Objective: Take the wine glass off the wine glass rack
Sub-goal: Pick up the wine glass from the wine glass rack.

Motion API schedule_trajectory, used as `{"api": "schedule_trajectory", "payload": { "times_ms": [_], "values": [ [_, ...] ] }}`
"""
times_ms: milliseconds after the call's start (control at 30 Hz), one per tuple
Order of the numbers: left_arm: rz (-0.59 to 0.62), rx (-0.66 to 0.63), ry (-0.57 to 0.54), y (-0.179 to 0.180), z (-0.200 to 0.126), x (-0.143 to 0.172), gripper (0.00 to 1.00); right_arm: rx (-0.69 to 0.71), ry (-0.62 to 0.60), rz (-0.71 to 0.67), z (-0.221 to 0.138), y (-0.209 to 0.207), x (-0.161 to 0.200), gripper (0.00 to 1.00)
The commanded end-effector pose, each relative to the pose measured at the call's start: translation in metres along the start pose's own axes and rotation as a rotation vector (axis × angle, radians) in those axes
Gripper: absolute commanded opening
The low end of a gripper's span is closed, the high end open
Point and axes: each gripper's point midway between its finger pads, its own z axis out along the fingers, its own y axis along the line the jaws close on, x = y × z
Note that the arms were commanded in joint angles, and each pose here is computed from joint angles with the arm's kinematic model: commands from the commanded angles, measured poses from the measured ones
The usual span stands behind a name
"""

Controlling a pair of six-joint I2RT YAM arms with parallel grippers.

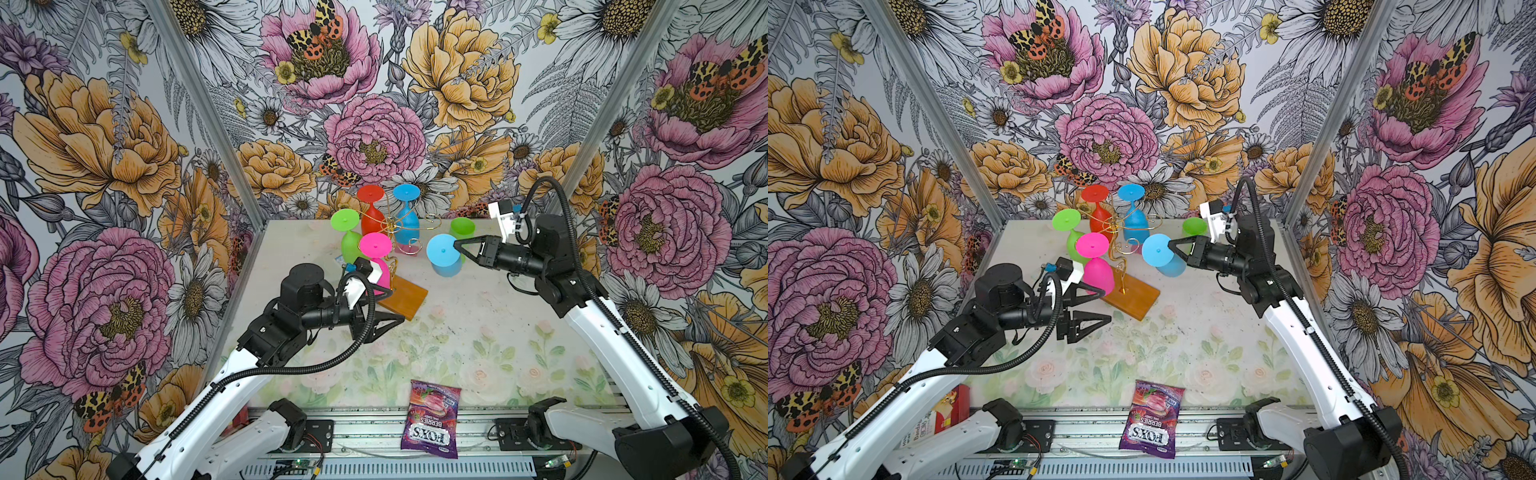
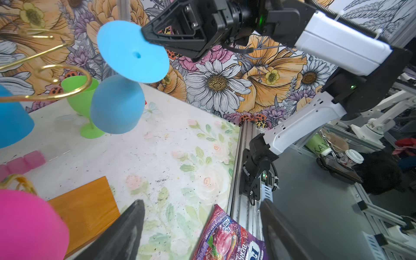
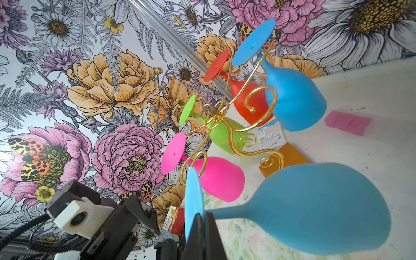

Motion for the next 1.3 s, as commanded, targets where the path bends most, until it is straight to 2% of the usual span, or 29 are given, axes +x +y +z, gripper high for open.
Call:
{"api": "schedule_trajectory", "payload": {
  "times_ms": [0, 167, 500, 833, 1000, 1267],
  "values": [
    [-0.031, -0.021, -0.095, 0.008, 0.011, -0.033, 0.82, -0.045, 0.015, -0.093, -0.005, 0.008, 0.008, 0.00],
    [-0.134, 0.036, -0.193, 0.013, 0.025, -0.060, 0.82, -0.095, 0.018, -0.219, -0.019, 0.024, 0.021, 0.00],
    [-0.228, 0.149, -0.146, 0.009, 0.050, -0.073, 0.74, -0.162, 0.036, -0.317, -0.030, 0.040, 0.038, 0.00],
    [-0.282, 0.225, -0.096, 0.006, 0.068, -0.074, 0.58, -0.199, 0.039, -0.354, -0.031, 0.049, 0.042, 0.00],
    [-0.302, 0.244, -0.078, 0.006, 0.073, -0.073, 0.55, -0.205, 0.028, -0.366, -0.033, 0.052, 0.041, 0.00],
    [-0.303, 0.288, -0.060, -0.002, 0.074, -0.072, 0.37, -0.174, 0.008, -0.363, -0.031, 0.047, 0.037, 0.00]
  ]
}}
